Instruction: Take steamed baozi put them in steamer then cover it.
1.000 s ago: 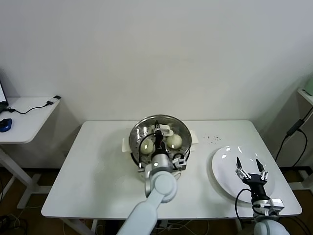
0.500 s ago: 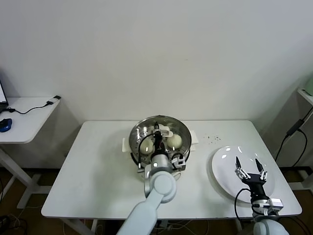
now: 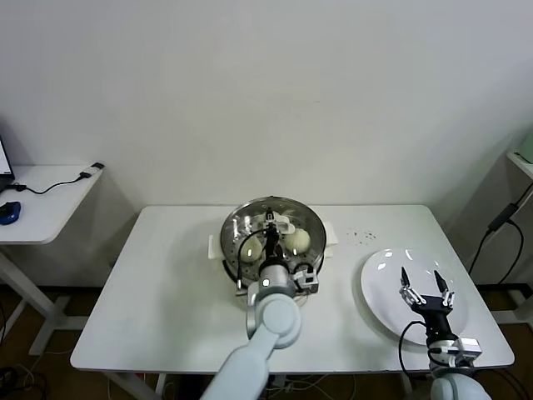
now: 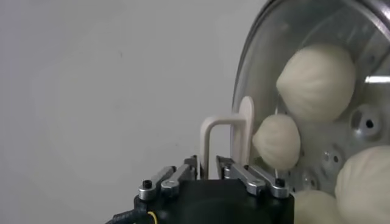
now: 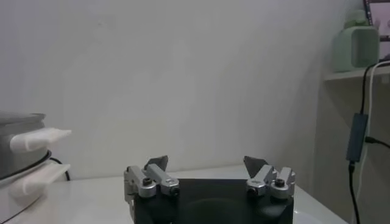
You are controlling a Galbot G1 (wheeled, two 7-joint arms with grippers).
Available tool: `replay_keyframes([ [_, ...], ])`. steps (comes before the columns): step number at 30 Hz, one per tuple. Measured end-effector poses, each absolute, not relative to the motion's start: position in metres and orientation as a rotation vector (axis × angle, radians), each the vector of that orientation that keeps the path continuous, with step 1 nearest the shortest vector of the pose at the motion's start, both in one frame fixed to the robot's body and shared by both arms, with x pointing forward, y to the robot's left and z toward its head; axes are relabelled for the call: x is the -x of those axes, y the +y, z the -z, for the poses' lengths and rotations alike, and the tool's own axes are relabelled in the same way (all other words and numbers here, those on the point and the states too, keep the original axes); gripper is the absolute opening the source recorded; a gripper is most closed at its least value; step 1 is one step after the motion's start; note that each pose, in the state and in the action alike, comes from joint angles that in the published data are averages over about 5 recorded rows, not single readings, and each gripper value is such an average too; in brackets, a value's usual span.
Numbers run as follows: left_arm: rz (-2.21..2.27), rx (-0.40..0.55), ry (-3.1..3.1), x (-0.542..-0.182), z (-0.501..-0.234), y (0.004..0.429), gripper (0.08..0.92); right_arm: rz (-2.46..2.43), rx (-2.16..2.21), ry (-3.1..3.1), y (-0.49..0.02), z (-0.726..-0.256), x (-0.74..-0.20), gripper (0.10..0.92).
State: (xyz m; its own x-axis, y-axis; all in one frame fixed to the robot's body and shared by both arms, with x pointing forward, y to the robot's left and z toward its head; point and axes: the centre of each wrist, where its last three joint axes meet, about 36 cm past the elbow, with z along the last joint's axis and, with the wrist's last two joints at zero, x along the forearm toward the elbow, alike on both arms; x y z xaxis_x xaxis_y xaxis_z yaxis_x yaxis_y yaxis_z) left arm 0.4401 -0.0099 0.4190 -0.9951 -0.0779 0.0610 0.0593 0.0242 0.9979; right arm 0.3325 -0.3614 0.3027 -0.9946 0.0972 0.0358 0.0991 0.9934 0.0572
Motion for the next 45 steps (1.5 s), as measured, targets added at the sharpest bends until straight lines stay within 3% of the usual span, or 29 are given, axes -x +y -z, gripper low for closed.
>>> replay_keyframes([
  [14, 2.034, 0.011, -2.281, -0.411, -0.439, -0.006, 0.725, 0.089, 0.149, -3.1, -0.361, -0.301, -0.334, 0.823],
  [18, 1.992, 0.009, -2.31, -0.403, -0.446, -0.001, 0.807, 0.09, 0.142, -3.096, -0.359, -0.3, -0.335, 0.823],
  [32, 1.79, -0.082, -2.463, -0.368, -0.491, 0.038, 0.823, 0.113, 0.099, -3.077, -0.345, -0.296, -0.33, 0.823],
  [40, 1.644, -0.192, -2.527, -0.368, -0.496, 0.104, 0.823, 0.126, 0.02, -3.09, -0.322, -0.297, -0.325, 0.823],
  [45, 1.42, -0.18, -2.652, -0.375, -0.49, 0.157, 0.823, 0.127, -0.022, -3.098, -0.308, -0.302, -0.321, 0.823],
])
